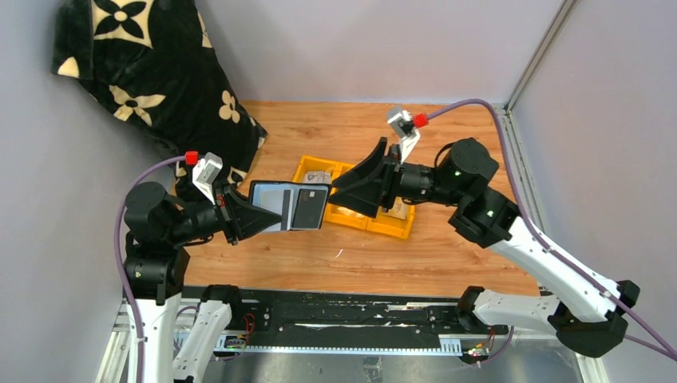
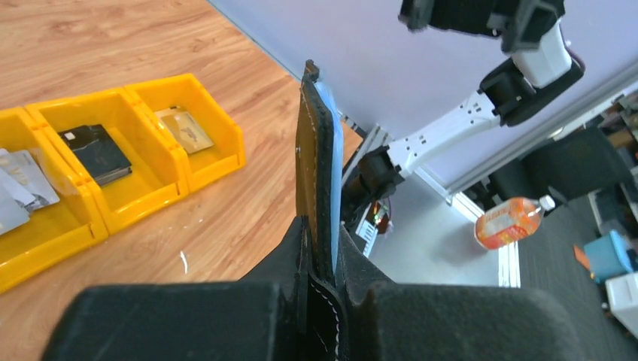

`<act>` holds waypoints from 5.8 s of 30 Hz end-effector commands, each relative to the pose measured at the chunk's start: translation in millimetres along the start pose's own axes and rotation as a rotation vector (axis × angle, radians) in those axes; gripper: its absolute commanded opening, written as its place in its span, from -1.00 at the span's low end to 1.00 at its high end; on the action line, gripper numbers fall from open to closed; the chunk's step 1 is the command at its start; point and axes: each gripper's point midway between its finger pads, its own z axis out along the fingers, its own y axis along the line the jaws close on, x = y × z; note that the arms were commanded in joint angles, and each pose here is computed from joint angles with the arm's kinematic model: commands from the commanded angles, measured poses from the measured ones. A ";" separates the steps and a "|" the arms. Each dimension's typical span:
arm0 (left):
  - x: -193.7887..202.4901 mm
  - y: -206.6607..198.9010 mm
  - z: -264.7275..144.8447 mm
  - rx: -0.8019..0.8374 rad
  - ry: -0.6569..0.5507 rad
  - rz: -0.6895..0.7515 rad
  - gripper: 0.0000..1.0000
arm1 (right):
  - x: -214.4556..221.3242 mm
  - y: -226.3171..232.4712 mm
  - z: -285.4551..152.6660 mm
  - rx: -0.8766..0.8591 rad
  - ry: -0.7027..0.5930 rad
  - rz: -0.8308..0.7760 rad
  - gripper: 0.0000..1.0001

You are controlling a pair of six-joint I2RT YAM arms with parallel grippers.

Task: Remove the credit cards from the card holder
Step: Remove the credit card from the card holder.

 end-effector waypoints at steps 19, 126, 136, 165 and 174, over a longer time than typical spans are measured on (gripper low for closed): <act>-16.9 -31.3 -2.1 0.114 -0.081 -0.036 -1.00 | 62.7 -1.7 70.4 -0.212 0.164 0.223 -0.17; -23.8 -39.2 -0.7 0.171 -0.057 -0.102 -0.62 | 74.8 10.5 33.8 -0.237 0.070 0.222 -1.00; -26.1 -39.2 -0.3 0.168 -0.062 -0.108 -0.80 | 74.9 16.1 25.5 -0.276 0.021 0.237 -1.00; -30.9 -41.4 -1.4 0.153 -0.086 -0.086 -1.00 | 56.6 26.2 35.2 -0.310 -0.032 0.245 -0.82; -35.3 -41.5 -0.8 0.150 -0.091 -0.075 -1.00 | 70.5 21.2 15.3 -0.255 -0.024 0.222 -1.00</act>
